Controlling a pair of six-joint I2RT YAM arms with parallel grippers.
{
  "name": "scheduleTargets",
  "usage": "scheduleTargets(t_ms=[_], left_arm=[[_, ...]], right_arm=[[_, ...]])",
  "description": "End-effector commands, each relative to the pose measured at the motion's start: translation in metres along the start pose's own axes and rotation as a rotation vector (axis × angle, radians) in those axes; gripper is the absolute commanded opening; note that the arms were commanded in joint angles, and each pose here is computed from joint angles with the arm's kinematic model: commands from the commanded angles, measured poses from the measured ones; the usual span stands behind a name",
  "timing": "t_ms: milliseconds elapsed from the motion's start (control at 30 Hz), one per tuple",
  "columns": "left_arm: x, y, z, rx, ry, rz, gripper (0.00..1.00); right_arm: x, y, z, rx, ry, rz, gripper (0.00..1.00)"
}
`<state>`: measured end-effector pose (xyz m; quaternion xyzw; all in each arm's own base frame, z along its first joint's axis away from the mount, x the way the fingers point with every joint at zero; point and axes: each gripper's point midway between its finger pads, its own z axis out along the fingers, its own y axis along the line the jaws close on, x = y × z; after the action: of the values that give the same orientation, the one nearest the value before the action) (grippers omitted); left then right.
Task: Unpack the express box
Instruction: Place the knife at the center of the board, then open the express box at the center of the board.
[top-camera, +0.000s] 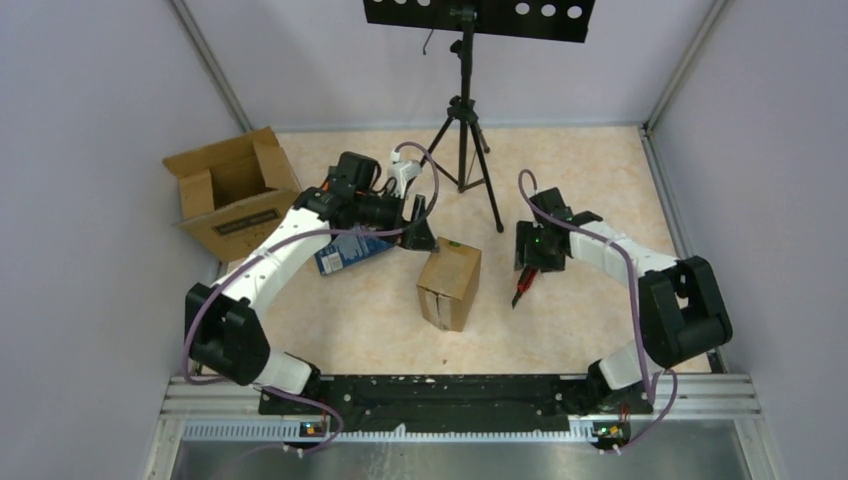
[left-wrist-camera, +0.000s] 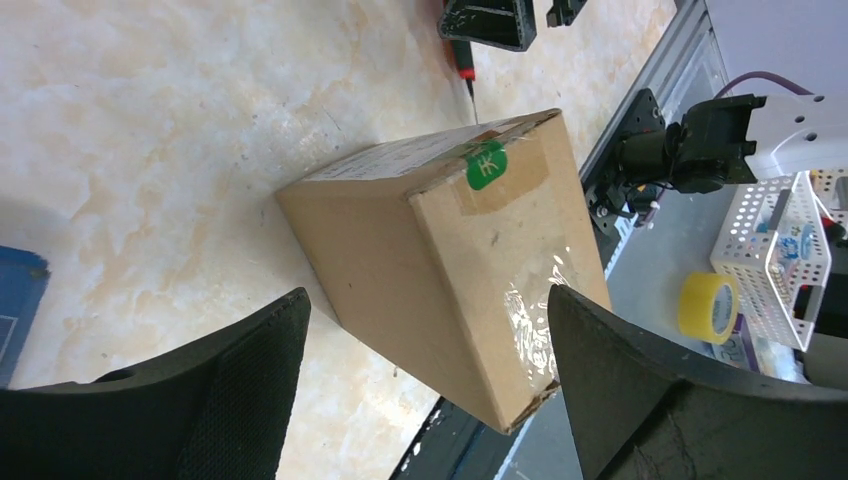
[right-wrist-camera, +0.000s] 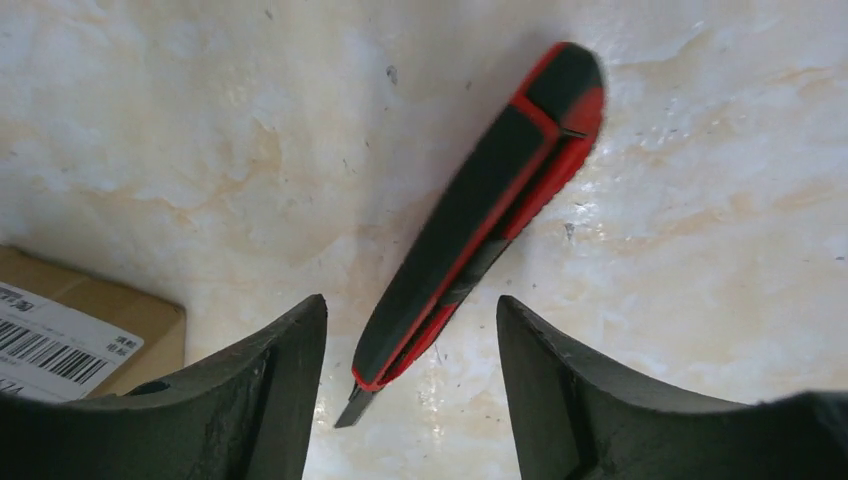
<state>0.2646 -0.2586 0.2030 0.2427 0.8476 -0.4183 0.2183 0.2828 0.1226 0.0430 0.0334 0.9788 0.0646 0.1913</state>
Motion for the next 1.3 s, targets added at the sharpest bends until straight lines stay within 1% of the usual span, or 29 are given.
scheduleTargets(t_ms=[0,67,167,300,367,467,567,633,833,933,1067,1167,1267], left_arm=[[-0.011,-0.016,-0.025,-0.039,-0.083,0.084,0.91],[-0.007,-0.019,-0.034,-0.065,-0.105,0.097,0.92],[0.011,-0.015,-0.039,-0.108,-0.107,0.080,0.92],[0.032,-0.016,-0.040,-0.177,-0.122,0.068,0.92],[0.043,-0.027,-0.037,-0.171,-0.123,0.077,0.93],[0.058,-0.038,-0.035,-0.186,-0.126,0.084,0.93],[0.071,-0.039,-0.036,-0.221,-0.140,0.071,0.94],[0.077,-0.039,-0.036,-0.234,-0.165,0.061,0.94],[0.095,-0.040,-0.015,-0.255,-0.215,0.057,0.96],[0.100,-0.039,-0.006,-0.295,-0.267,0.065,0.97],[0.093,-0.038,0.000,-0.323,-0.367,0.061,0.98],[0.090,-0.034,0.006,-0.363,-0.412,0.071,0.98],[0.087,-0.023,0.008,-0.454,-0.476,0.090,0.99]], right_arm=[[-0.035,0.006,-0.037,-0.006,-0.182,0.022,0.62],[-0.043,0.017,-0.060,-0.023,-0.245,0.001,0.63],[-0.051,0.048,-0.103,-0.076,-0.366,-0.057,0.63],[-0.054,0.092,-0.161,-0.202,-0.527,-0.117,0.63],[-0.049,0.115,-0.177,-0.253,-0.563,-0.183,0.63],[-0.046,0.139,-0.188,-0.255,-0.595,-0.284,0.63],[-0.042,0.158,-0.181,-0.256,-0.578,-0.369,0.62],[-0.038,0.163,-0.171,-0.236,-0.554,-0.399,0.61],[-0.026,0.171,-0.150,-0.233,-0.506,-0.452,0.59],[-0.021,0.169,-0.137,-0.206,-0.470,-0.461,0.56],[-0.015,0.164,-0.123,-0.166,-0.431,-0.459,0.51],[-0.012,0.158,-0.116,-0.139,-0.417,-0.449,0.50],[-0.007,0.157,-0.111,-0.135,-0.402,-0.441,0.49]])
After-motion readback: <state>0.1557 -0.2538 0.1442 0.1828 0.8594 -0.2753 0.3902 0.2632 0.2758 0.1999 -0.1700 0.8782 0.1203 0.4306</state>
